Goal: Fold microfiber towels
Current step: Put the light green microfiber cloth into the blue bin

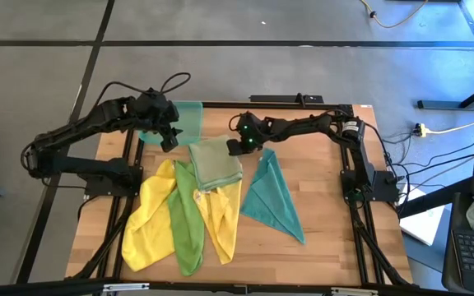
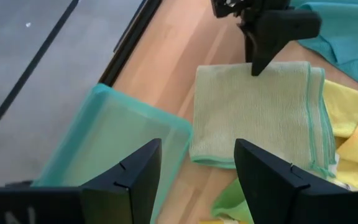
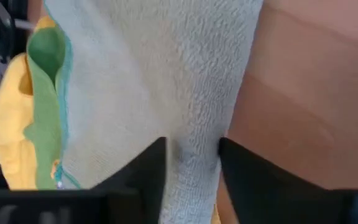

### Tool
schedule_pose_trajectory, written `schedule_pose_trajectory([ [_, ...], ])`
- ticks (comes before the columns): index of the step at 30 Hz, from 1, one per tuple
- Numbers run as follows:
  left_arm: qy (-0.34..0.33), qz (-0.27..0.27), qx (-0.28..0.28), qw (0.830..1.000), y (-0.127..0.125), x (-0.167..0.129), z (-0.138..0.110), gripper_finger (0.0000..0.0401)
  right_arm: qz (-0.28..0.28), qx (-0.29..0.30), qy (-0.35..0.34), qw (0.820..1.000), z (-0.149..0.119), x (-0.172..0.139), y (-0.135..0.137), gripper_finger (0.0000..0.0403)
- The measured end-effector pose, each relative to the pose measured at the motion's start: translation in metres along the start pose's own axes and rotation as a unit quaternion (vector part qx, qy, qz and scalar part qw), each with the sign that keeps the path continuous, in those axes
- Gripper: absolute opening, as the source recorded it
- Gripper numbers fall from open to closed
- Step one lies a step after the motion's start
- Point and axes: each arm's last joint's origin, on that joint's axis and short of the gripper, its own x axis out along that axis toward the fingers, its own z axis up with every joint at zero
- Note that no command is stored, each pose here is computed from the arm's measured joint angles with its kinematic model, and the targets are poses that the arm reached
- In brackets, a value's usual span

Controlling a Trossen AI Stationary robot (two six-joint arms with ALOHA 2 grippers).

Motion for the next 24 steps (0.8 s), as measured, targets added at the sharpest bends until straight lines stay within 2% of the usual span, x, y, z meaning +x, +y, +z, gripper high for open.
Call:
schedule_pose_trajectory([
  [6, 0.007, 0.0, -0.02, 1.0, 0.0, 0.0, -0.001, 0.0195, -0.024, -0.026, -0.035, 0.999, 0.0, 0.002, 0.001, 0.0285],
  [10, 0.007, 0.0, -0.021, 1.0, 0.0, 0.0, -0.001, 0.0195, 0.009, -0.019, -0.047, 0.999, 0.001, 0.019, 0.0, 0.0315],
  [12, 0.007, 0.0, -0.023, 1.0, 0.0, 0.0, -0.001, 0.0195, 0.037, -0.013, -0.037, 0.999, -0.001, 0.029, -0.001, 0.0314],
  [16, 0.017, -0.001, -0.034, 0.999, 0.0, 0.0, -0.003, 0.0195, 0.042, -0.018, -0.033, 0.998, -0.005, 0.036, -0.001, 0.0292],
  [24, 0.029, -0.001, -0.032, 0.999, -0.001, 0.0, -0.006, 0.0195, 0.039, -0.054, -0.019, 0.998, -0.008, 0.038, -0.002, 0.0196],
])
